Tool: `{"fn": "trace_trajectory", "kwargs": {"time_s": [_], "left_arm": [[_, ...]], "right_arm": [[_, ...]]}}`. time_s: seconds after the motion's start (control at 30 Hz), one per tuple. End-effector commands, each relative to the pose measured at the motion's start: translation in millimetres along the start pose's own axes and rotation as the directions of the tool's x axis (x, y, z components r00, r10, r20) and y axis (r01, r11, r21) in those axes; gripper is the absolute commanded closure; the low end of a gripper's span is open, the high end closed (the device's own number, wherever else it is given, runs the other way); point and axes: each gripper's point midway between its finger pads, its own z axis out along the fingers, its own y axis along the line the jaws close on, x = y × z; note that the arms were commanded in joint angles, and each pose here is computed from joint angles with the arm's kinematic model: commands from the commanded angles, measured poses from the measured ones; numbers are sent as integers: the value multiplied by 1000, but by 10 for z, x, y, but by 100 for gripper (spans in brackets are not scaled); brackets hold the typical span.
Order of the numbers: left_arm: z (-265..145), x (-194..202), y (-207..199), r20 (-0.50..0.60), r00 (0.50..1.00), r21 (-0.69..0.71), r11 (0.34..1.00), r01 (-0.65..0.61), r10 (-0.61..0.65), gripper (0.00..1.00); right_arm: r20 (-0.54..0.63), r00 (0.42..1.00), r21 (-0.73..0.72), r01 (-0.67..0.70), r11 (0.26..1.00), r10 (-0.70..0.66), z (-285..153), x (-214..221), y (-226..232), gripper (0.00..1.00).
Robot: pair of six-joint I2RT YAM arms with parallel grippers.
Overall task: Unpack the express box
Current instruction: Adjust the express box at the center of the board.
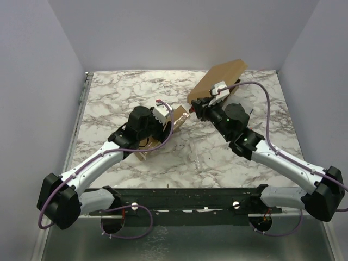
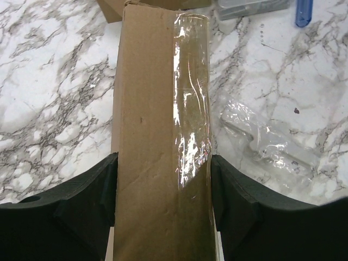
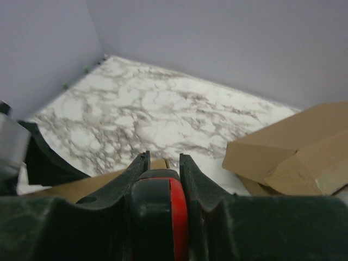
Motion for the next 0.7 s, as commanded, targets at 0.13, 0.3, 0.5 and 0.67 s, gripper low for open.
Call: {"fn": "trace_trajectory", "kwargs": {"time_s": [0.13,0.3,0.5,0.67], "left_arm": [[-20,638,110,-218,972,-84,994,75,-92,83],[57,382,69,-174,963,-82,977,196,-208,83],[114,10,245,-102,864,-83,869,487,-494,79],[163,-18,354,-95,686,-11,690,724,-721,78]], "right_arm": [[111,989,91,-104,990,94,-269,-948,-162,99],[-159,987,380,49,924,13,-289,-506,-649,97],[-735,671,296,183,937,101,-583,807,-705,96],[-909,392,222,173,960,140,-1034,1448,-570,89]]}}
